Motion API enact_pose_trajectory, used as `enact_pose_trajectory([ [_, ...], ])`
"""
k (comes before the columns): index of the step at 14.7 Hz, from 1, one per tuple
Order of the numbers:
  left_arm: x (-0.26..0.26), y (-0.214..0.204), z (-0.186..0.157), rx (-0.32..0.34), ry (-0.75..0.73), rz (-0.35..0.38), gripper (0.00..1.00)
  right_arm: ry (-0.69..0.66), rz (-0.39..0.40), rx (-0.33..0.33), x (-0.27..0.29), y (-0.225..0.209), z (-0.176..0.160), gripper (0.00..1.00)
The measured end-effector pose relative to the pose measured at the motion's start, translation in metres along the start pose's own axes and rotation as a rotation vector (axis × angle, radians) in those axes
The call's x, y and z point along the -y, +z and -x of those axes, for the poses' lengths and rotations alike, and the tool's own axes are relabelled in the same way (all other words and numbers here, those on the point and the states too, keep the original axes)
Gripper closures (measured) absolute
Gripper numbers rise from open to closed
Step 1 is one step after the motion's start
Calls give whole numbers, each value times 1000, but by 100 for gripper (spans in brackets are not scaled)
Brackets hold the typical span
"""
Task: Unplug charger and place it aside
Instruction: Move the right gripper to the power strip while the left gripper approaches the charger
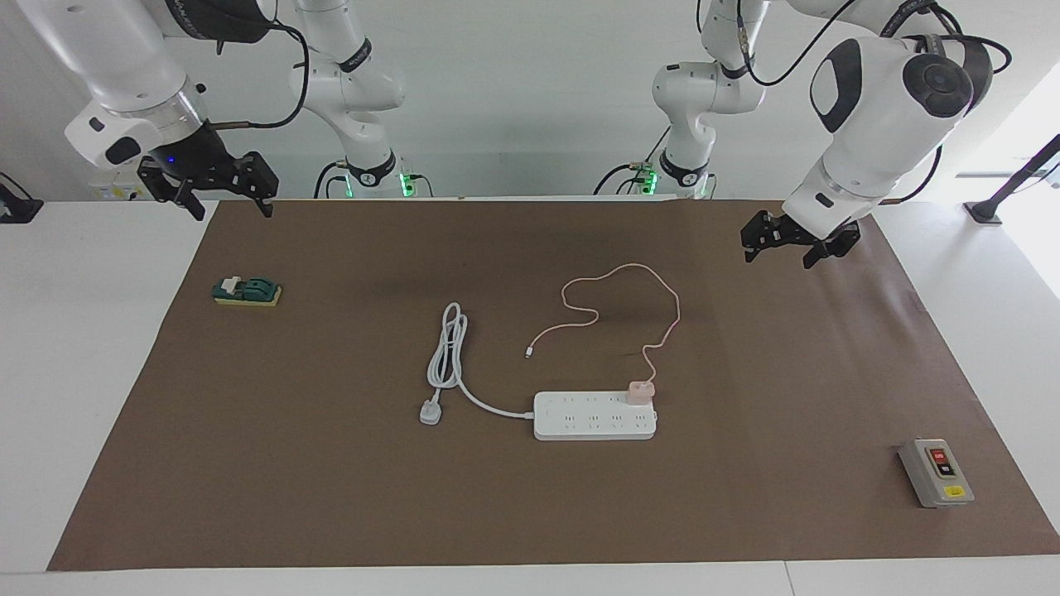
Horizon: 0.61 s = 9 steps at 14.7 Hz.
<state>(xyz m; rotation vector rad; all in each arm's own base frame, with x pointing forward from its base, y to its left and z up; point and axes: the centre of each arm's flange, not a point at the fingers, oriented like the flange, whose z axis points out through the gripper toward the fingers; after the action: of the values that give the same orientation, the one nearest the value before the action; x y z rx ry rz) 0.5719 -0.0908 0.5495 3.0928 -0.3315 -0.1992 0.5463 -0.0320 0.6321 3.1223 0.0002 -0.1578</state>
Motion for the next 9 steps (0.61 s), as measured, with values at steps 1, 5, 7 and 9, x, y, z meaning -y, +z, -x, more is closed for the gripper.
enact_pose_trajectory([
  [1, -4, 4, -3, 4, 5, 0, 0, 46, -5, 9, 1, 5, 0, 0],
  [5, -23, 9, -7, 10, -51, -2, 0, 251, -86, 20, 21, 28, -9, 0],
  [7, -19, 6, -7, 2, -83, -2, 0, 368, -135, 39, 32, 45, -17, 0],
  [9, -11, -5, -8, -20, -135, -1, 0, 476, -175, 68, 54, 66, -30, 0],
])
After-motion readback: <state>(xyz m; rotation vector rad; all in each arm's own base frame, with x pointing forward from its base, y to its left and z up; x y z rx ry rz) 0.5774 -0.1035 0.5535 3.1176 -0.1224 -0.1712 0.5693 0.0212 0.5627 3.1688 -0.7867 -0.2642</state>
